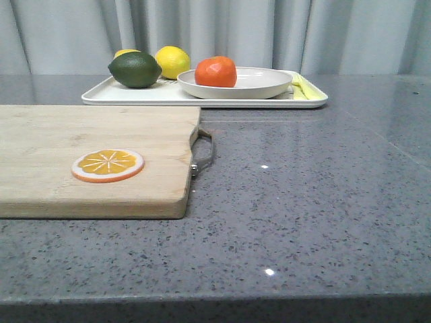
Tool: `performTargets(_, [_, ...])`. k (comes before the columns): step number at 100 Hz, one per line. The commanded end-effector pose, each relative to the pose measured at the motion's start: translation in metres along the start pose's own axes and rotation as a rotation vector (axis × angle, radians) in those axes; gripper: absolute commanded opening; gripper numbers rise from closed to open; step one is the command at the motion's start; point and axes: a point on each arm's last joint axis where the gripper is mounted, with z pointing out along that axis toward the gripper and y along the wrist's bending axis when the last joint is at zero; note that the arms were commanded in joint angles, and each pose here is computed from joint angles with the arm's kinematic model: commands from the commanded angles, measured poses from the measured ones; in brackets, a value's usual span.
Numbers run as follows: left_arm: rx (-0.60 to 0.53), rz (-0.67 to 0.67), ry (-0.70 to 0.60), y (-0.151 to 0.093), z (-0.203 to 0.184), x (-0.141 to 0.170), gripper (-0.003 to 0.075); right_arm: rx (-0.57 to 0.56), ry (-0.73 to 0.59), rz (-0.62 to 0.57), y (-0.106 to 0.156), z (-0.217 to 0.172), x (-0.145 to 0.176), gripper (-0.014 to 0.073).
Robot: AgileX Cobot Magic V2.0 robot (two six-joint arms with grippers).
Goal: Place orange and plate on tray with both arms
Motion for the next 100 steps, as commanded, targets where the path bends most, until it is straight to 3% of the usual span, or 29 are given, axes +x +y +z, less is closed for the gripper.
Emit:
performTargets(1, [0.011, -0.02, -0.081, -0.0022, -0.0032, -0.0126, -0.0019, 0.006, -0.107, -0.01, 0.0008, -0.003, -0.0149, -0.0068])
performTargets(100, [-0.004, 0.004, -0.082, -0.0005, -0.0018, -0.0105, -0.0018, 0.006, -0.106, -0.01, 0.0008, -0.003, -0.0148, -0.0068])
